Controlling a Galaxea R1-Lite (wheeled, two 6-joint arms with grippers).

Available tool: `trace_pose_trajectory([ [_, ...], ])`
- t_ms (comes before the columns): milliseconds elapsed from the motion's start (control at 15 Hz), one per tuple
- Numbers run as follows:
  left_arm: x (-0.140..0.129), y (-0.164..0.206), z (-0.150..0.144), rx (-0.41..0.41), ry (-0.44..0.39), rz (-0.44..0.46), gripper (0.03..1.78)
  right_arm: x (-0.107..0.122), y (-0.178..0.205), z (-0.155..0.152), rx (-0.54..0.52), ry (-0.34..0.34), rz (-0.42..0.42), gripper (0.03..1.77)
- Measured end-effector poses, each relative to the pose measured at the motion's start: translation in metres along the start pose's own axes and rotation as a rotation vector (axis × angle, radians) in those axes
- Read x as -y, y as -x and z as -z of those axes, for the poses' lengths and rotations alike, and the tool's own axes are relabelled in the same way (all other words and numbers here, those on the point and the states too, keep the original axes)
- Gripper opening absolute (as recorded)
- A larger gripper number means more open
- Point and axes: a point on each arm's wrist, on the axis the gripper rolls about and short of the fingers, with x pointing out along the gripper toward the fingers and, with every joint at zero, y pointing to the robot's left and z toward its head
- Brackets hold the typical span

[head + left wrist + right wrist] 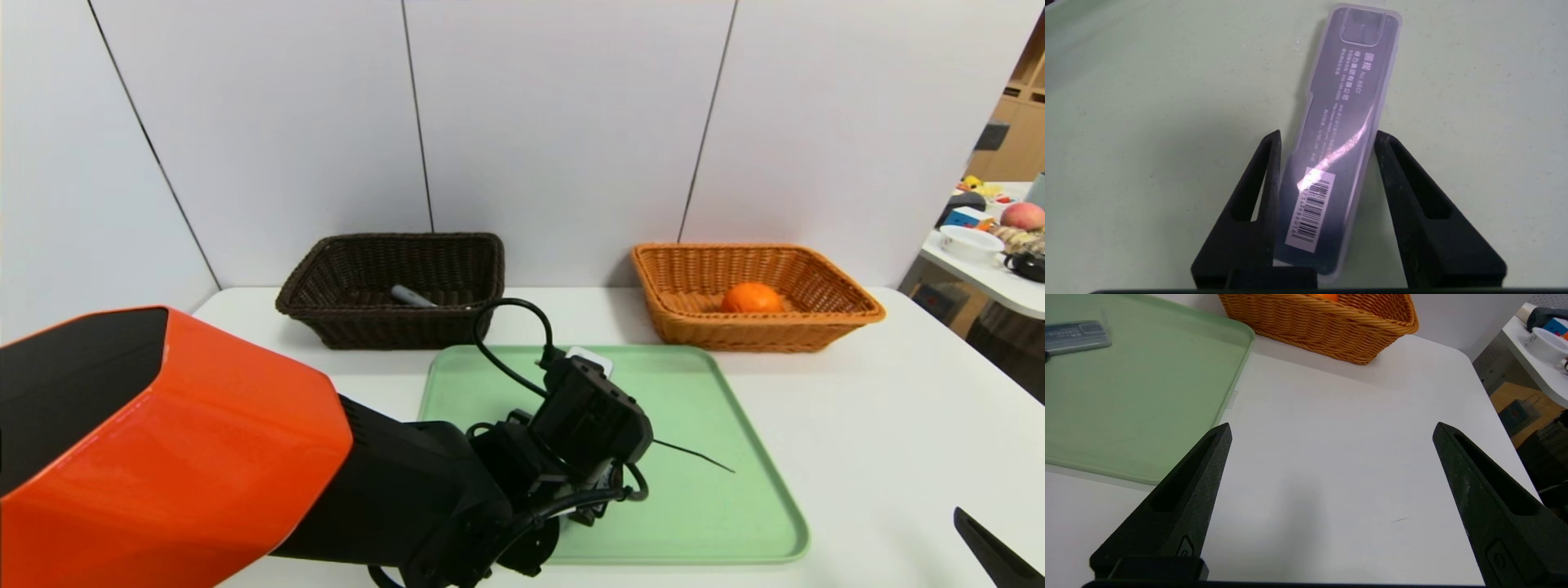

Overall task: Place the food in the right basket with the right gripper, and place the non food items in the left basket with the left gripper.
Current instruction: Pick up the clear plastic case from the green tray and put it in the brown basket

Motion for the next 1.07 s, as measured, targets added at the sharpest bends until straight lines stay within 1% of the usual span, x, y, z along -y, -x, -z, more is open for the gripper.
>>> trace_pose_trajectory([
  [200,0.000,0.002,-0.001,0.008,0.004,0.000,0.79,0.000,0.000,0.001,-0.007,0.002,-0.002,1.69],
  [267,0.000,0.002,-0.003,0.019,0.008,0.002,0.76,0.000,0.000,0.001,-0.008,0.003,-0.002,1.69],
  [333,-0.001,0.003,-0.004,0.025,0.010,0.004,0.63,0.000,0.000,0.001,-0.008,0.004,-0.002,1.69],
  [867,-0.003,0.011,-0.010,0.052,0.016,0.010,0.62,-0.001,-0.001,0.001,-0.015,0.006,-0.003,1.69],
  [1067,-0.005,0.018,-0.018,0.089,0.027,0.011,0.62,-0.001,-0.001,0.001,-0.017,0.016,-0.004,1.69],
])
